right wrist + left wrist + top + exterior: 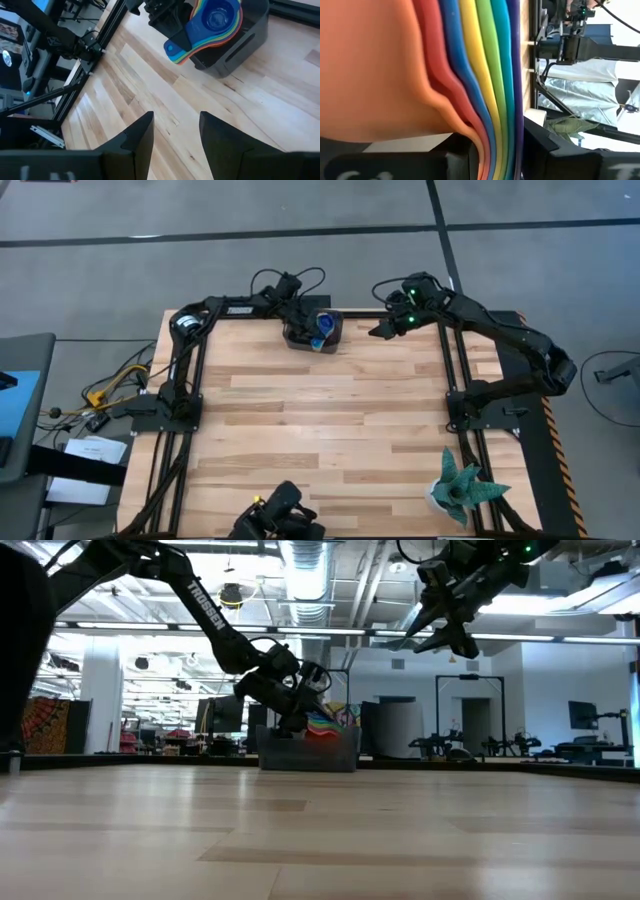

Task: Nest measuring cups in basket
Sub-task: Put the nested measuring cups into the black bin

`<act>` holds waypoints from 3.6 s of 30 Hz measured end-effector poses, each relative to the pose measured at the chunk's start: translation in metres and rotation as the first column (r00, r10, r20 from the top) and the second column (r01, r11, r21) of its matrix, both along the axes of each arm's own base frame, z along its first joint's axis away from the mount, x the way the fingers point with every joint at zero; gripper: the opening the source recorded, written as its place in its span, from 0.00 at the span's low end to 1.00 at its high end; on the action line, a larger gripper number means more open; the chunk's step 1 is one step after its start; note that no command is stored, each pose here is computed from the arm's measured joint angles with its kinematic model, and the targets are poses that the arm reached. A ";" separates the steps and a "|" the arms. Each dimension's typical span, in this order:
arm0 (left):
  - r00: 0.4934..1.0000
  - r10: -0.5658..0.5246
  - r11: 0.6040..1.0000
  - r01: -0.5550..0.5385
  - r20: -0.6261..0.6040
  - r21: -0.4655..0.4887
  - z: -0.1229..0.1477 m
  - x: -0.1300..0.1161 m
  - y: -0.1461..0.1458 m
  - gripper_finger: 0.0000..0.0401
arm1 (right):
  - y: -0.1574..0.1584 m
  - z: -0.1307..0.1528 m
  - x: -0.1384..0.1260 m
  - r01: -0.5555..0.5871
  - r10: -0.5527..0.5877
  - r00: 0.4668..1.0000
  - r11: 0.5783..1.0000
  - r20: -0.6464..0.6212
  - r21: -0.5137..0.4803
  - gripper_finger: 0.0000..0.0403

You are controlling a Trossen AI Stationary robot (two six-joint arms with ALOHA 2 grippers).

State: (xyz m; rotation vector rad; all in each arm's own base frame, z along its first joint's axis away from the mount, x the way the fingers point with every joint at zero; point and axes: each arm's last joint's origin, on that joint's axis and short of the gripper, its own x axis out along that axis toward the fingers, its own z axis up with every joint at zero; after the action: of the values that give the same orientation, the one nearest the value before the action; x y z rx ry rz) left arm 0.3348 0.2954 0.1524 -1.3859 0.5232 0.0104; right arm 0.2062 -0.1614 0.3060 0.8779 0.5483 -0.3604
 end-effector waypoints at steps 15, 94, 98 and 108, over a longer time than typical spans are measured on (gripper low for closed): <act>1.000 0.013 1.000 -0.013 0.001 0.004 -0.005 0.002 0.002 0.28 | 0.000 0.000 0.000 0.003 -0.003 1.000 1.000 0.001 0.008 0.45; 0.998 -0.002 0.999 -0.001 0.063 0.050 0.000 -0.004 0.011 0.49 | -0.048 -0.102 0.124 -0.417 0.274 0.894 0.798 -0.355 -0.434 0.31; 0.998 0.009 0.998 -0.013 0.057 0.063 0.000 -0.004 0.012 0.49 | -0.047 -0.103 0.125 -0.438 0.289 0.885 0.780 -0.365 -0.446 0.30; 0.996 0.093 0.995 -0.094 0.006 0.018 -0.001 -0.003 0.012 0.49 | -0.047 -0.102 0.126 -0.510 0.335 0.854 0.691 -0.398 -0.512 0.30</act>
State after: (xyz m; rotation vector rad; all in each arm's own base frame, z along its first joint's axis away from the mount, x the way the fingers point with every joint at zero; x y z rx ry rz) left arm 0.3321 0.3078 0.1512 -1.3908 0.4525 0.0874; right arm 0.3323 -0.2082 0.2043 0.0504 0.8190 -0.2006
